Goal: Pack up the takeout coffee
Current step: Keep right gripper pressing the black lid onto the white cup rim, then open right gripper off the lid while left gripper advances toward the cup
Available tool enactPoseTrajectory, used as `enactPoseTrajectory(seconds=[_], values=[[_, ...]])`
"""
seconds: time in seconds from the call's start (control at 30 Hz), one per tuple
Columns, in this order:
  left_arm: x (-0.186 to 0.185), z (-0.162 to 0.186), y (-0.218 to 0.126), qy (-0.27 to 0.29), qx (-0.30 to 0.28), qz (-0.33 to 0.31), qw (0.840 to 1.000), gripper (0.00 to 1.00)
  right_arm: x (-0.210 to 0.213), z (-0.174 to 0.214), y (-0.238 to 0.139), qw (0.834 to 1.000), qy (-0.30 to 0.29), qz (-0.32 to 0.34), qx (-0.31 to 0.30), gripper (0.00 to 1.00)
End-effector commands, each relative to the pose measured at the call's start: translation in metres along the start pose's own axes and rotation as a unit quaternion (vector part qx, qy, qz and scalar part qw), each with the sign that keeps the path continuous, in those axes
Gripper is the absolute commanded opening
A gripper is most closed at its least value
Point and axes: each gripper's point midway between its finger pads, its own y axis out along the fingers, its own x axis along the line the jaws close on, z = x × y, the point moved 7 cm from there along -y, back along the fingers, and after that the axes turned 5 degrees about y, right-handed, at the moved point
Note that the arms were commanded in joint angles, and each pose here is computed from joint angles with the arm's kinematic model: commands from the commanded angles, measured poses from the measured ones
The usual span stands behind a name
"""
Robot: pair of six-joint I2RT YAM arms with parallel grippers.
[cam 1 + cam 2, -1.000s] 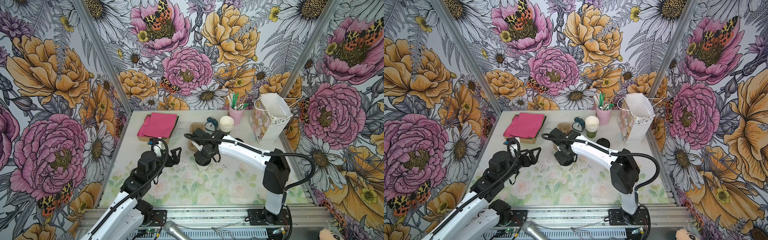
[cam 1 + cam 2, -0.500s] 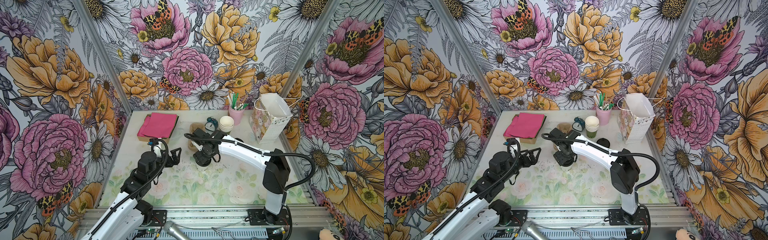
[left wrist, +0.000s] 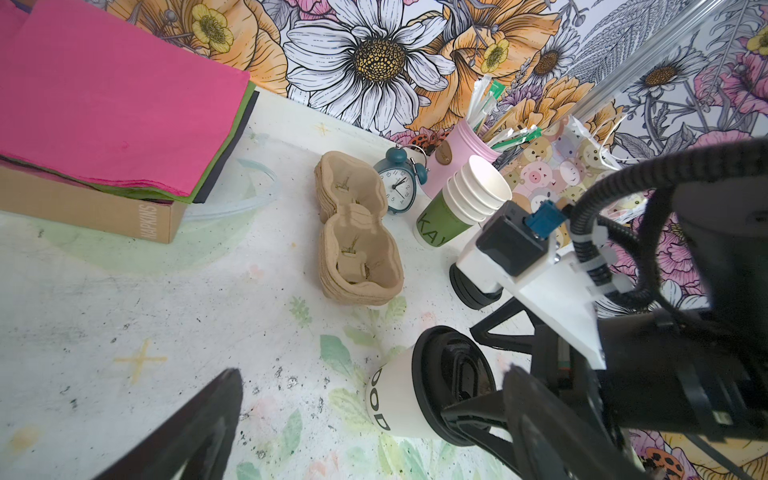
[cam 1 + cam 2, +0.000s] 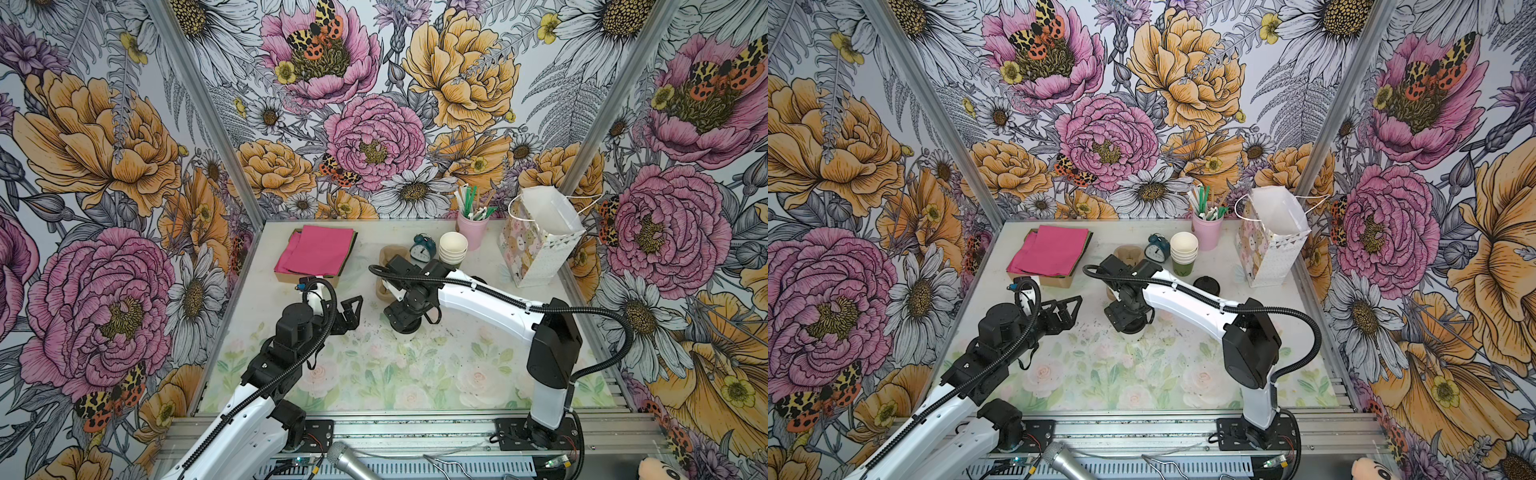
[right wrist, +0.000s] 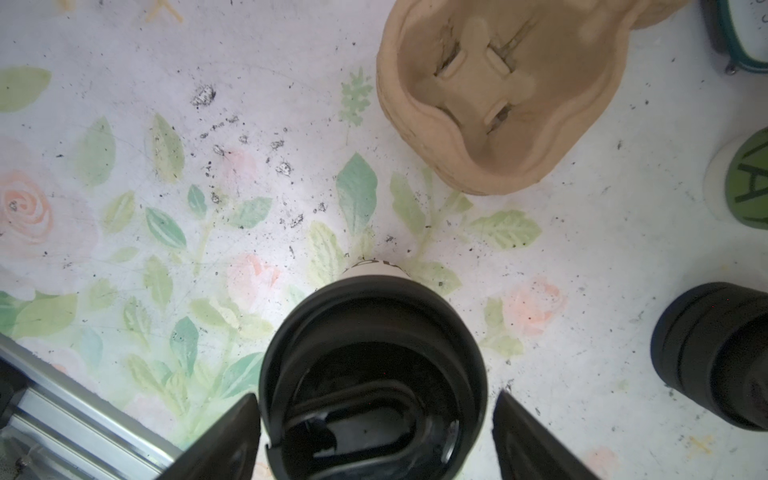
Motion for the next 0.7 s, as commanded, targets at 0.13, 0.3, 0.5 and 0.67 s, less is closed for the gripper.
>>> enactPoseTrajectory(seconds=[0.13,0.3,0.5,0.67], values=[[-0.002,-0.002,-0.002,-0.001,-0.013,0.002,1.0,0.99,0.001,-0.016,-0.047,0.997,0.006,-0.025,-0.074,0.98],[-0.009,-0.002,-0.001,0.005,-0.004,0.031,0.999,0.99,-0.015,-0.019,-0.084,0.991,0.025,-0.027,-0.131,0.99],[-0.026,-0.001,0.012,-0.001,0.049,0.093,0.994,0.99,-0.052,-0.008,-0.097,0.984,0.075,-0.024,-0.158,0.99],[-0.045,0.003,0.033,-0.016,0.123,0.155,0.98,0.95,-0.072,0.004,-0.087,0.98,0.115,-0.042,-0.155,0.99]])
